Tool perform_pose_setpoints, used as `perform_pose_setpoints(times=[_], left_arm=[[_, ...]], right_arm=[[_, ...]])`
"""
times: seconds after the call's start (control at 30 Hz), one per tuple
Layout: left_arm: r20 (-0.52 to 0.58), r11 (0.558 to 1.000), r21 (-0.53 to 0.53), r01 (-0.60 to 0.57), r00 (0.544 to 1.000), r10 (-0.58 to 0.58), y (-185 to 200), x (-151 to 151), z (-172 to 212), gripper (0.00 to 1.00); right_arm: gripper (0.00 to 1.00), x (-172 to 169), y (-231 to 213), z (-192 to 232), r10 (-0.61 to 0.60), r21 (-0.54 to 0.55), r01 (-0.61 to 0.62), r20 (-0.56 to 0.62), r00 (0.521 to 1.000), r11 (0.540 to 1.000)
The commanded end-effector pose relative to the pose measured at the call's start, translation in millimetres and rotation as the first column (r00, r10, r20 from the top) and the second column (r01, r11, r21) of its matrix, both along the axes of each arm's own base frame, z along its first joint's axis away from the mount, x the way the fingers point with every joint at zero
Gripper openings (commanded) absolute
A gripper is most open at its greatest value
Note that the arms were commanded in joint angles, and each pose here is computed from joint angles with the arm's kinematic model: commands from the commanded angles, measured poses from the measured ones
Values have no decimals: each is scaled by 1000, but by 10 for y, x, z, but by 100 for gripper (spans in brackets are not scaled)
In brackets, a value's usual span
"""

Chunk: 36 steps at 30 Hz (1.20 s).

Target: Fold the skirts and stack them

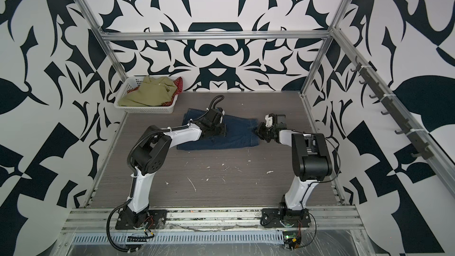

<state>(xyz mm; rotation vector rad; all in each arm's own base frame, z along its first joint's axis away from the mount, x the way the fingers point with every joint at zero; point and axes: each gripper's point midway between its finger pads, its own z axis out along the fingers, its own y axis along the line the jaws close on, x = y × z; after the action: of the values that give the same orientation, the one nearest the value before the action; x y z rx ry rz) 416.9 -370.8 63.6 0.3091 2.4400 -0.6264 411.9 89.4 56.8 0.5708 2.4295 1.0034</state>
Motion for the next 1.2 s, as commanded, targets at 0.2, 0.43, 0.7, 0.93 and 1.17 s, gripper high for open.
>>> perform_pose_setpoints(times=[0.2, 0.43, 0.7, 0.93, 1.17], left_arm=[[-30, 996, -17, 91, 995, -92, -379, -93, -87, 29], [-69, 989, -42, 142, 987, -144, -661, -205, -299, 27], [-56, 994, -19, 111, 992, -112, -535, -192, -334, 25], [75, 996, -87, -14, 997, 21, -24, -30, 436, 33], [88, 989, -15, -148, 985, 148, 820, 75, 504, 34]], right_arm=[[0, -255, -424, 187, -78, -158, 74, -17, 997, 985], [0, -272, -478, 527, -87, -197, 87, 9, 996, 977], [0, -235, -366, 1151, -53, -278, 74, 82, 995, 958], [0, -207, -433, 1369, -44, -361, 70, 80, 996, 930], [0, -175, -397, 1587, -15, -419, 51, 88, 996, 906]])
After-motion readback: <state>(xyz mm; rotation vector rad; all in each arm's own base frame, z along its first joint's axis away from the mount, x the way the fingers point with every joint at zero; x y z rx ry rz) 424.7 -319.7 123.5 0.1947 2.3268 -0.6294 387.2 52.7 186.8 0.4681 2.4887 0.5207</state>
